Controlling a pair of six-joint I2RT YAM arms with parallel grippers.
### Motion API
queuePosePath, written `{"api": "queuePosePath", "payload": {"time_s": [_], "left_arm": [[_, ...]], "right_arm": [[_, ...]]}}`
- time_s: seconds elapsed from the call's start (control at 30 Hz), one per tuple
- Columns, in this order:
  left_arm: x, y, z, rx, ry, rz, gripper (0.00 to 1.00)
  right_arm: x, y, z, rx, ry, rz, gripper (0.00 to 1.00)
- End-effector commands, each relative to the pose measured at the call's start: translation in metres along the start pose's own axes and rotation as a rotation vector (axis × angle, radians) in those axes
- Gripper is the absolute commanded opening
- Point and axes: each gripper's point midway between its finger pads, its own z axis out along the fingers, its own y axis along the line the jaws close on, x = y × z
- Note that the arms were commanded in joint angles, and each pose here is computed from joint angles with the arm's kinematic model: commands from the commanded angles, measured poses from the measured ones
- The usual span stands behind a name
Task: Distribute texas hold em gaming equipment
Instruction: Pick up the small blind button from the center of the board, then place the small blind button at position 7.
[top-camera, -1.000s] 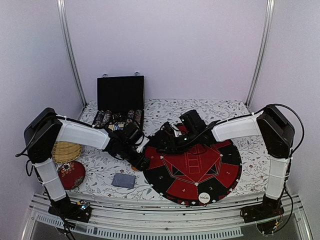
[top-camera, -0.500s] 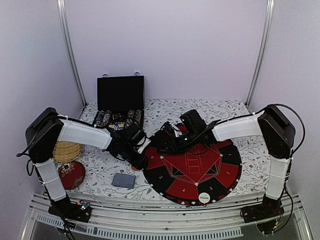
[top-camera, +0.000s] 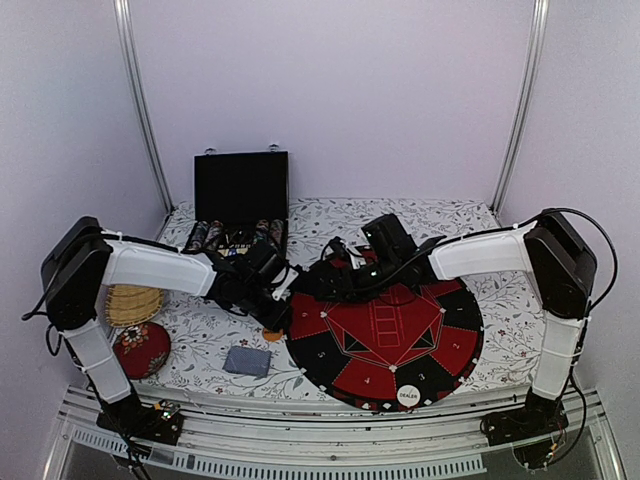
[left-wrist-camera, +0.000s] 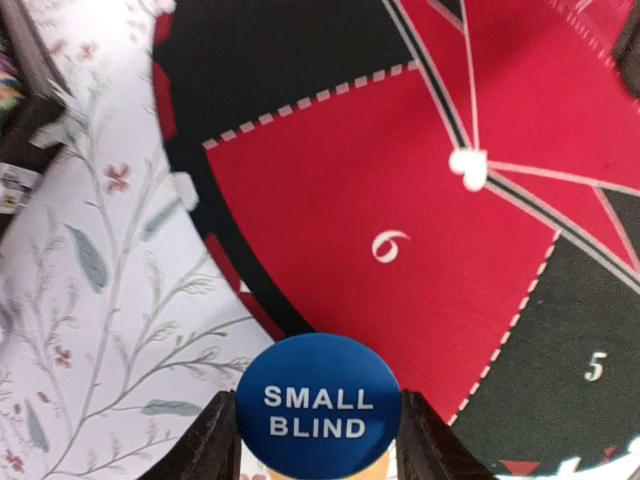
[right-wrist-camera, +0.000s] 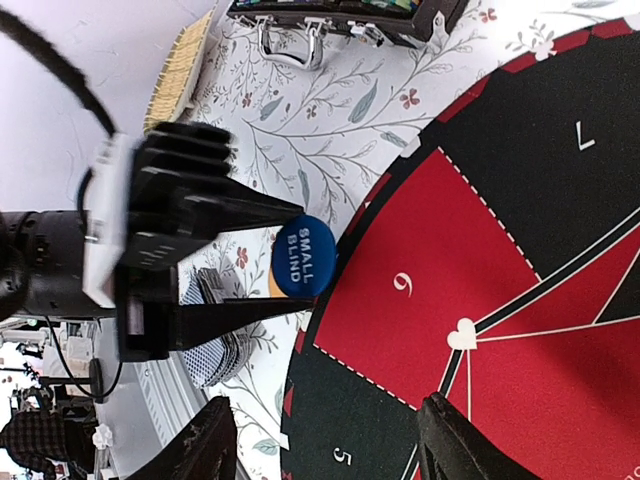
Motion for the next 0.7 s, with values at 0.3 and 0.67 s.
{"api": "queuePosePath", "payload": {"time_s": [0.3,0.67], "left_arm": [[-0.034,-0.025,-0.056,0.071,-0.246,0.130,0.45],[-0.040,-0.024,-0.016,0.026,-0.153,0.129,0.45]], "right_arm": [[-0.014,0.015,-0.029,-0.024,-0.050,-0.009,0.63],[-0.033,-0.006,-0.081,0.089,-0.178,0.031,0.63]]}}
